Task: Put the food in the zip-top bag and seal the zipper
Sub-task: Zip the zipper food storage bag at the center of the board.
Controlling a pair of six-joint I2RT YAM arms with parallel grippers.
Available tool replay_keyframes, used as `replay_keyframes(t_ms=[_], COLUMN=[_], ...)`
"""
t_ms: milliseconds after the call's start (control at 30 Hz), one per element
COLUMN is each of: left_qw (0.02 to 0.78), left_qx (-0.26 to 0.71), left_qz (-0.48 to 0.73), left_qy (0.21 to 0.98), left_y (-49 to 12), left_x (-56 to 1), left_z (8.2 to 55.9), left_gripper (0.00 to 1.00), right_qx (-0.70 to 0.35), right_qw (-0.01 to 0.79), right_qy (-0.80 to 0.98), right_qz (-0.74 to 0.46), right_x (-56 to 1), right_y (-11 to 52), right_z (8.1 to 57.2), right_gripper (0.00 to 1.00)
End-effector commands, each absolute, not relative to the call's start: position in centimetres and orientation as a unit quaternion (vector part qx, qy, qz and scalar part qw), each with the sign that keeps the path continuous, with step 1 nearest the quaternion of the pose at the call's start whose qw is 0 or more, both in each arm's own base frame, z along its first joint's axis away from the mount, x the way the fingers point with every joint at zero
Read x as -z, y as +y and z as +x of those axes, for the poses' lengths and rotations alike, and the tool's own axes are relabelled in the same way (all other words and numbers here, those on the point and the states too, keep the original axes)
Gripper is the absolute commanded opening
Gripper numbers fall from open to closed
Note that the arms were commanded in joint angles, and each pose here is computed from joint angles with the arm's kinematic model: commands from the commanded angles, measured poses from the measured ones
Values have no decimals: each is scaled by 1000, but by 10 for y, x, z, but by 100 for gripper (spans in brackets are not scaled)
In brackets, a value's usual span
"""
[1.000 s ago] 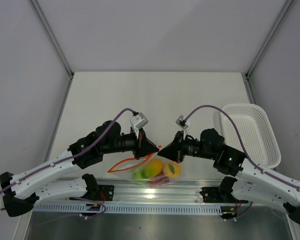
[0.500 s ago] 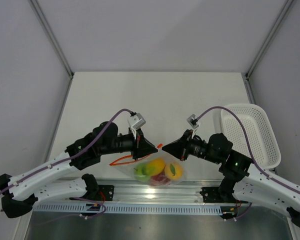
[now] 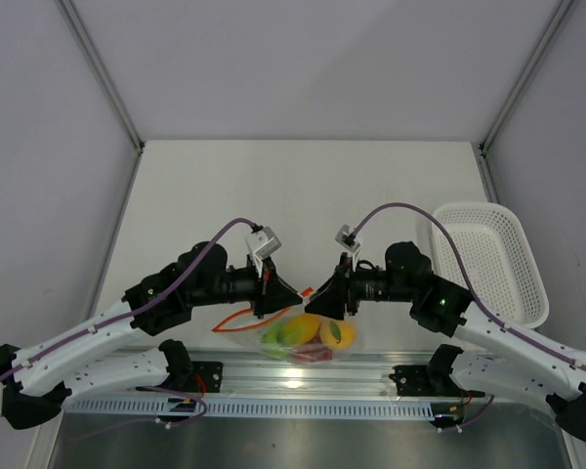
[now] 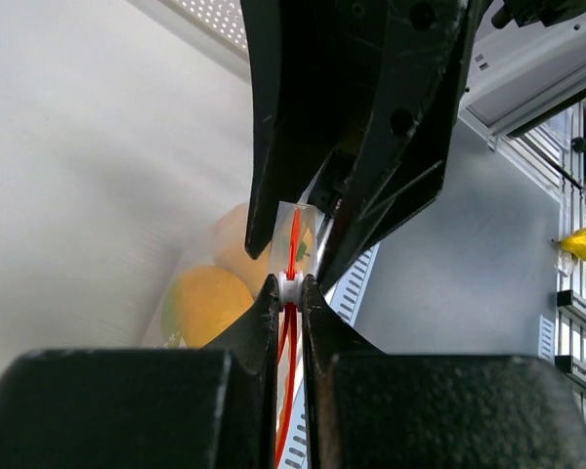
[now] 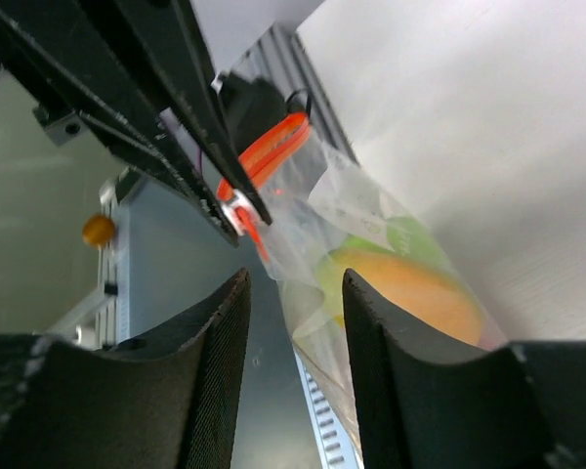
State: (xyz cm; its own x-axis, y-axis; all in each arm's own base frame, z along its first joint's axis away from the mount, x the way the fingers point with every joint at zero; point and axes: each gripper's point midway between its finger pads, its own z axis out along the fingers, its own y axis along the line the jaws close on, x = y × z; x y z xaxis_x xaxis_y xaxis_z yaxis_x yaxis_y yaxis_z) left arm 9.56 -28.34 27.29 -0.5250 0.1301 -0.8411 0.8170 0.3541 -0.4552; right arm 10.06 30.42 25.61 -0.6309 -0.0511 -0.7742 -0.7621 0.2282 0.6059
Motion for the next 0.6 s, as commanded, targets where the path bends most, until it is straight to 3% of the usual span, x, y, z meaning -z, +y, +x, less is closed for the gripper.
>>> replay_keyframes(t_ms=[0, 267, 300, 367, 400, 567], left_qw=[359, 358, 358, 356, 356, 354], left_qx=[480, 487, 486, 486, 485, 483], left_qz=[329, 331, 331, 331, 332, 328], left_qy=[730, 725, 725, 726, 727, 731], left_y=[-283, -284, -283, -283, -283, -282], left_x=[-278, -282, -282, -281, -280, -276], left_z=[89, 86, 86, 86, 85, 86], left_gripper=[1, 1, 1, 1, 1, 1], right_qx=[-561, -567, -565, -566, -563, -555], right_qw=[305, 289, 287, 290, 290, 314], right_qy=[677, 658, 660, 659, 666, 678], right_qz=[-365, -404, -403, -401, -394, -367], right_x=[-273, -274, -272, -273, -270, -274], right_y=[307, 315, 316, 318, 319, 320], right_z=[83, 78, 79, 81, 84, 96], right_gripper=[46, 43, 40, 24, 0, 0])
